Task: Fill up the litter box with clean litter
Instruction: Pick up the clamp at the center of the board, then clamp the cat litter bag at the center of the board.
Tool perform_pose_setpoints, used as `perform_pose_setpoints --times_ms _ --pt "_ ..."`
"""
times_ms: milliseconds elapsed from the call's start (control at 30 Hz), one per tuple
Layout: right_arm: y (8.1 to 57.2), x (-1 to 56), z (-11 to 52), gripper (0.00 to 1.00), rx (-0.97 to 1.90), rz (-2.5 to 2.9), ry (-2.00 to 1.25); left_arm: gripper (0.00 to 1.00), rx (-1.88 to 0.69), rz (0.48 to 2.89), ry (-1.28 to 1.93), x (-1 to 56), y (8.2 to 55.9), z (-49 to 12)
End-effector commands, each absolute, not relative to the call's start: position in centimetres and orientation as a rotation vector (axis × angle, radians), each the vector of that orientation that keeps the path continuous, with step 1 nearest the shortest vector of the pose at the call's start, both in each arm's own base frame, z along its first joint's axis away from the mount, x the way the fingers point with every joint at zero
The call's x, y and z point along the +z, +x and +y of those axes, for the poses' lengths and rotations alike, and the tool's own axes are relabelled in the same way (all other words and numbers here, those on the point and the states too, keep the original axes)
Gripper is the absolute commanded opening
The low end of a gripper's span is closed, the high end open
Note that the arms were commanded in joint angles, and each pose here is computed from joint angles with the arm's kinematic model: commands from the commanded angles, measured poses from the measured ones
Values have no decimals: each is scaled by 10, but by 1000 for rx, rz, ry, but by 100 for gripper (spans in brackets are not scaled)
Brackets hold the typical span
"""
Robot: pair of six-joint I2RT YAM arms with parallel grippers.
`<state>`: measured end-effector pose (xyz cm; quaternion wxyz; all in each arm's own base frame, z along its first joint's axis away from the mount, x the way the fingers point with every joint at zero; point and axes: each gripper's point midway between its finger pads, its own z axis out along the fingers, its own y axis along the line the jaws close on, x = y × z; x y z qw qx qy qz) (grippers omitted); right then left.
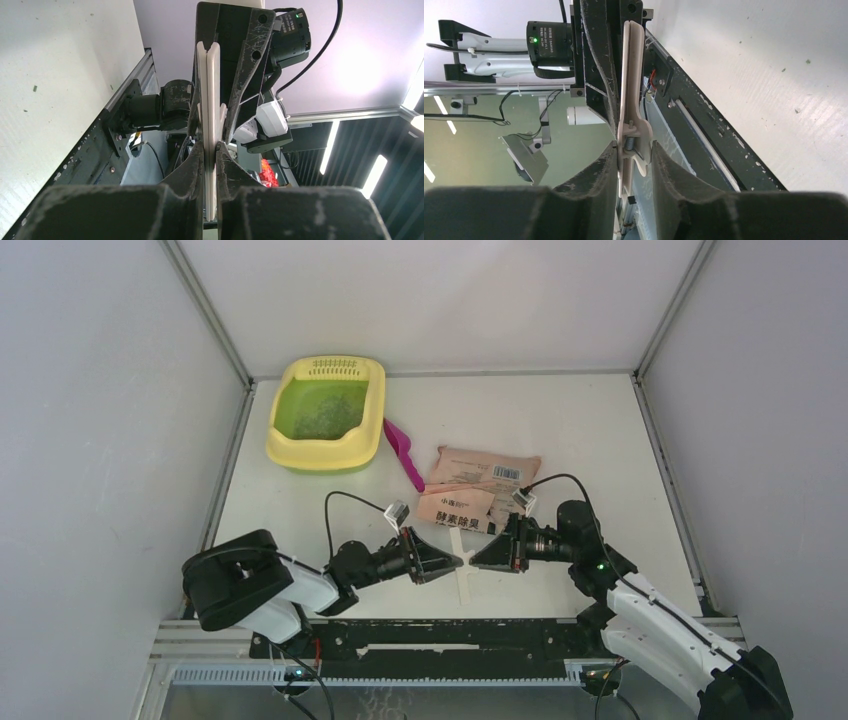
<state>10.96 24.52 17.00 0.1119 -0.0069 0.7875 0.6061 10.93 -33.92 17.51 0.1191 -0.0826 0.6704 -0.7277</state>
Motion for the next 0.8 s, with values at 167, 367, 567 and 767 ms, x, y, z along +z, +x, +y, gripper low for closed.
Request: perform_pose_setpoints --times_ms 167,367,567,767 --pt "115 183 246 6 1759 2254 -48 27 -2186 1893 -206 192 109 -344" --pt "117 183 243 0 1731 2256 -47 42 -2163 1915 -224 184 109 -340" --pt "121 177 233 0 1678 2286 -5 42 -2149 1894 -243 186 116 -331" --pt "127 169 216 0 1615 2302 64 43 -2136 1855 -261 191 129 -320"
